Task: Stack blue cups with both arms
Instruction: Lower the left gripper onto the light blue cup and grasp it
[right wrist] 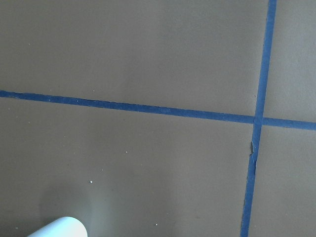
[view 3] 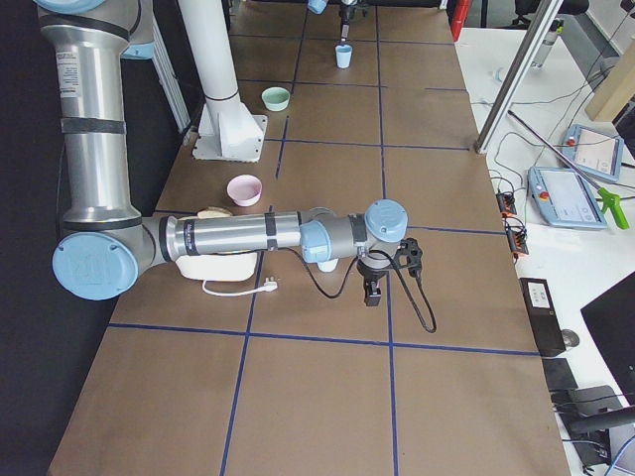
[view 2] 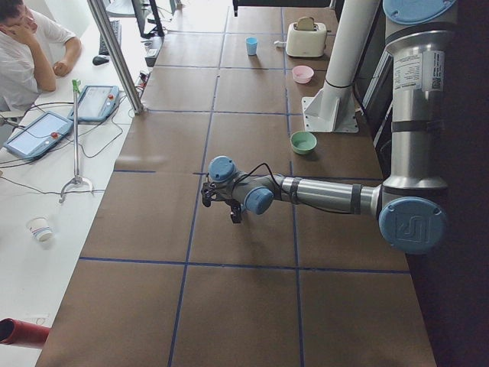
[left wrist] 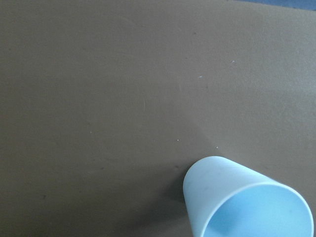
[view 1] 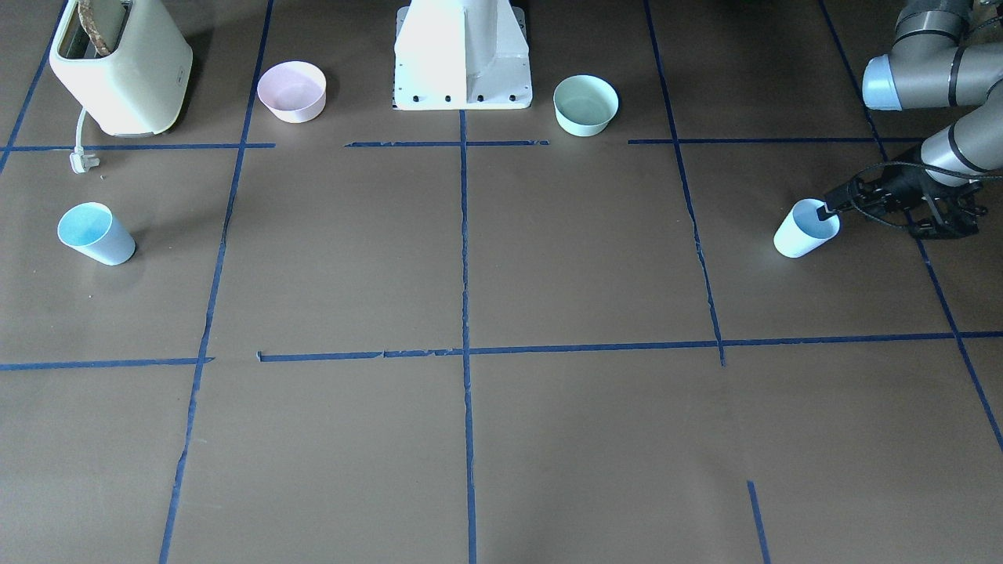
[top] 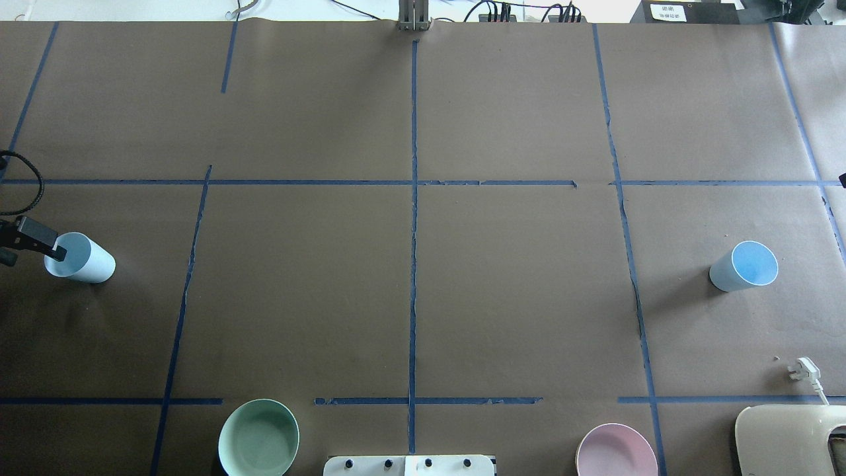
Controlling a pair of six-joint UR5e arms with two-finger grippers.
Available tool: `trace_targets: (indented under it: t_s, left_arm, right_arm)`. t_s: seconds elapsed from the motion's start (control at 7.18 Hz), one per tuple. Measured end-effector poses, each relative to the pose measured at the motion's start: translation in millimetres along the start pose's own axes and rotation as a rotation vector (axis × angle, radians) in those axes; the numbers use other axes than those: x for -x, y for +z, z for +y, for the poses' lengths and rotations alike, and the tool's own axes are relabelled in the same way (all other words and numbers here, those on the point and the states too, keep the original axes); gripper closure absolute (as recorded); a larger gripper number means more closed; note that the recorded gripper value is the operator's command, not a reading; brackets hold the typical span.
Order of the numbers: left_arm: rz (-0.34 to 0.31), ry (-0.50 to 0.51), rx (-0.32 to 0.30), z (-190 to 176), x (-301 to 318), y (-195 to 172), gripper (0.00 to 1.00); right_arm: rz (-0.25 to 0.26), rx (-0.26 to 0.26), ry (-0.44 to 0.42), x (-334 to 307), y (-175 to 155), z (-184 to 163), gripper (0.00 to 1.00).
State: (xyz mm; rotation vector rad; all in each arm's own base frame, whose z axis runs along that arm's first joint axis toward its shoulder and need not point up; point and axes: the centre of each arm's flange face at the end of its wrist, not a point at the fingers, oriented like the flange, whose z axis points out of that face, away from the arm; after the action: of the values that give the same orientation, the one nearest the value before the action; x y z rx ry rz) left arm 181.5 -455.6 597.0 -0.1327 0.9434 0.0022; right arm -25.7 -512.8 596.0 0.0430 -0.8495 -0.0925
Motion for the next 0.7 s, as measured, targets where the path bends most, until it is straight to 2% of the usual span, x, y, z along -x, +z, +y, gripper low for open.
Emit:
trace_targets:
  t_s: [0.14, 0.28, 0.56, 0.7]
  left_arm:
    - [-0.002, -0.003, 0.004, -7, 0, 5, 0.36]
    - [-0.005, -0.003, 0.01, -12, 0, 11, 0.58]
    - [-0.004, 0.019, 0.027, -10, -8, 23, 0.92]
    - [0.005, 0.036, 0.03, -8, -17, 27, 0.97]
  right_arm:
    - [0.0, 0.001, 0.0, 1, 0, 0, 0.0]
    - [0.0, 0.001, -0.001, 1, 1, 0, 0.0]
    - [-0.001, 0.004, -0.004, 3, 2, 0, 0.0]
    - [-0.001, 0.005, -0.005, 3, 2, 0, 0.0]
